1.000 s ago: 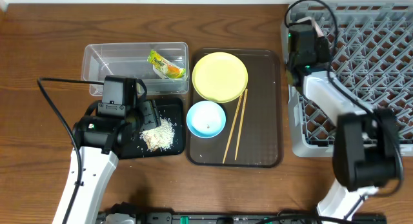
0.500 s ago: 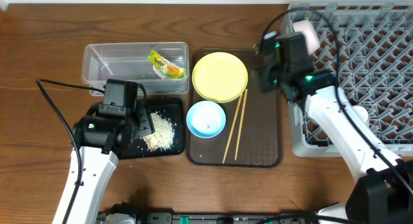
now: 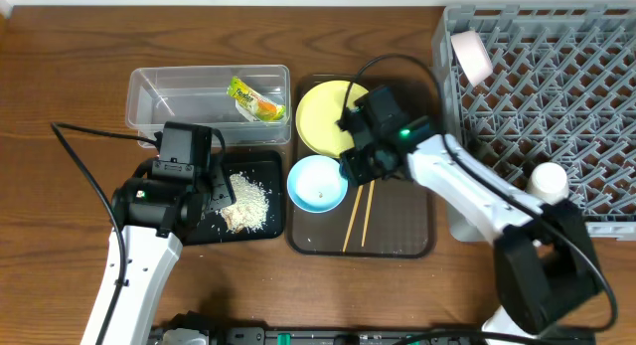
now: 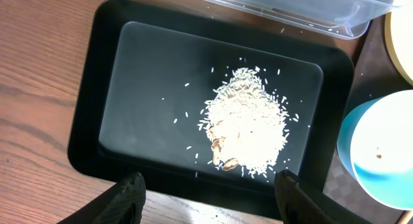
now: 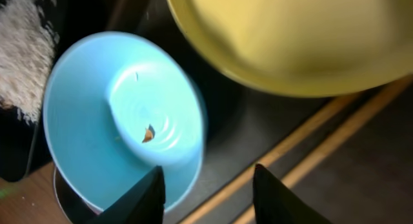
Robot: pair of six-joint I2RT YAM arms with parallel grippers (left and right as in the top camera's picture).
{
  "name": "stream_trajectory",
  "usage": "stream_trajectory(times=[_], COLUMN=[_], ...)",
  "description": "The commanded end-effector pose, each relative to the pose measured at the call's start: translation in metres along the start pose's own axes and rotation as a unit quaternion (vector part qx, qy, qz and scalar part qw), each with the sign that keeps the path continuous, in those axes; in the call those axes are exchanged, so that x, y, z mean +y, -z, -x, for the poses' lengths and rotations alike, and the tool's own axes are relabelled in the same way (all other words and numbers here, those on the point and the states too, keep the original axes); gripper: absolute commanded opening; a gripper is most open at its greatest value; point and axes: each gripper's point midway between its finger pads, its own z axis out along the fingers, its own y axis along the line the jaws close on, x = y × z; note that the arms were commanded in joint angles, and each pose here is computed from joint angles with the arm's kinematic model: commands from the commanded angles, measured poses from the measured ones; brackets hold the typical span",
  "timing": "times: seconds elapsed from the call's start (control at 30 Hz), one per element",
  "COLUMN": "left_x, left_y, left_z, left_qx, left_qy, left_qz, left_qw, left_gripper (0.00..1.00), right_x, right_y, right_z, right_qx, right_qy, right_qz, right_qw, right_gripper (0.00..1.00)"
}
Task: Sort waste into correct bins and load items into the dishwasher rack
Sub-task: 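Reach right gripper to the light-blue bowl and grasp its rim, then lift the blue bowl and carry it into the dish rack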
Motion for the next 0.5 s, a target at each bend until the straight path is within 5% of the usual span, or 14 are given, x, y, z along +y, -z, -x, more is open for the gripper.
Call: stream_trajectory(times=[0.0,0.33,0.47], left_x=[0.003,0.003,0.003], left_y=[0.001,0.001,0.001], left_z=[0.003,0.003,0.003], left_qx=[-0.004,-0.005,-0.005], left_qy=[0.007,0.007,0.007], left_qz=[0.008,0.008,0.008], left_qw=[1.000,1.000,1.000], left_gripper=[0.67,0.67,0.67], right_x=[0.006,0.007,-0.008], right_y=[-0.020,-0.028,-0.013], right_z=[-0.013,-0.006,0.007], right_qx=[0.032,0.022,-0.005], right_qy=[-0.038,-0.033,-0.044], right_qz=[0.003,0.003,-0.013], right_qw=[0.999,0.999,0.999], right_gripper=[0.36,0.01,0.01])
